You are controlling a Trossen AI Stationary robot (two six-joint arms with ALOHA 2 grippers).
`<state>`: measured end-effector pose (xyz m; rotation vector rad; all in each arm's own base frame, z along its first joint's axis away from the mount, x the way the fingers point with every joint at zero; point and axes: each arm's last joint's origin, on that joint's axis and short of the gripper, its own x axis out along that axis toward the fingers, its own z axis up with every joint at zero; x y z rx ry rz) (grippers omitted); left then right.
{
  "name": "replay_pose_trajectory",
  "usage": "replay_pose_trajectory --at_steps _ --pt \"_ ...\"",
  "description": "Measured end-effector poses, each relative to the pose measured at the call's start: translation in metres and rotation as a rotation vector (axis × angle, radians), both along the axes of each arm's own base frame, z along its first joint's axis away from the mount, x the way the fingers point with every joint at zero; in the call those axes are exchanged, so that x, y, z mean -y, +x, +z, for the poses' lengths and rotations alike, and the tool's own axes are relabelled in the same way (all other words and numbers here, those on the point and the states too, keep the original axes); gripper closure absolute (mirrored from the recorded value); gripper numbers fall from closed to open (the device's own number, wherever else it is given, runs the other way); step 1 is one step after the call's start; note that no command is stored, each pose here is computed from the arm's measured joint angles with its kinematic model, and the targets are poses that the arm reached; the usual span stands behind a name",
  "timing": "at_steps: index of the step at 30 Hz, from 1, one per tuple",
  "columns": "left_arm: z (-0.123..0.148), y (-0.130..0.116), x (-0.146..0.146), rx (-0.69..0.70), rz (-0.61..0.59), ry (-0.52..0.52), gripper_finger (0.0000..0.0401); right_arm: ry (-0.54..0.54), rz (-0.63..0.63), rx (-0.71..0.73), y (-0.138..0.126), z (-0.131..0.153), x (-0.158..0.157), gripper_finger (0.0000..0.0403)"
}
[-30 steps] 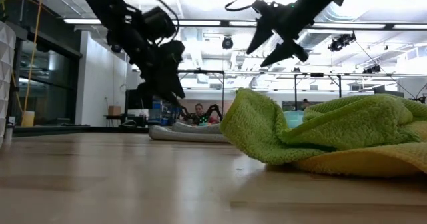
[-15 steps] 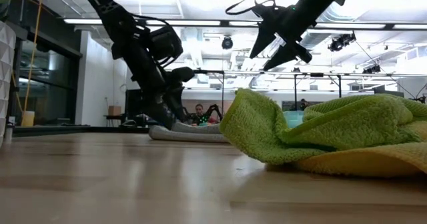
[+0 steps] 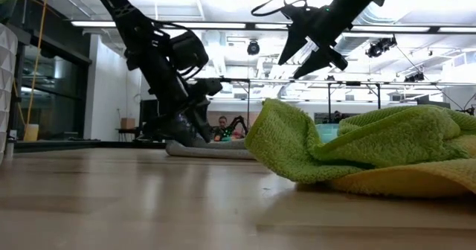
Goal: Fold microfiber towels
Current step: Fold the gray towel
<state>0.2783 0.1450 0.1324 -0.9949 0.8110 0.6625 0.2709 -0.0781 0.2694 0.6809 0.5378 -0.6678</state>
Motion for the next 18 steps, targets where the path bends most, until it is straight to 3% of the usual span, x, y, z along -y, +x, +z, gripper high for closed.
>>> replay_pose_trajectory --at_steps 8,11,16,18 --pt "0.002 0.002 -0.002 0.031 -0.004 0.019 0.0231 -0.008 -0.021 -0.001 0.0 0.0 0.001 0.0163" --pt "0.002 0.002 -0.002 0.034 -0.006 0.021 0.027 -0.009 -0.021 -0.001 0.0 0.0 0.001 0.0163" --pt "0.007 0.002 -0.004 0.062 -0.007 0.032 0.0373 -0.009 -0.022 -0.001 0.0 0.0 0.001 0.0163" --pt "0.012 0.003 -0.005 0.088 -0.01 0.049 0.039 -0.009 -0.022 -0.001 0.0 0.0 0.001 0.0163"
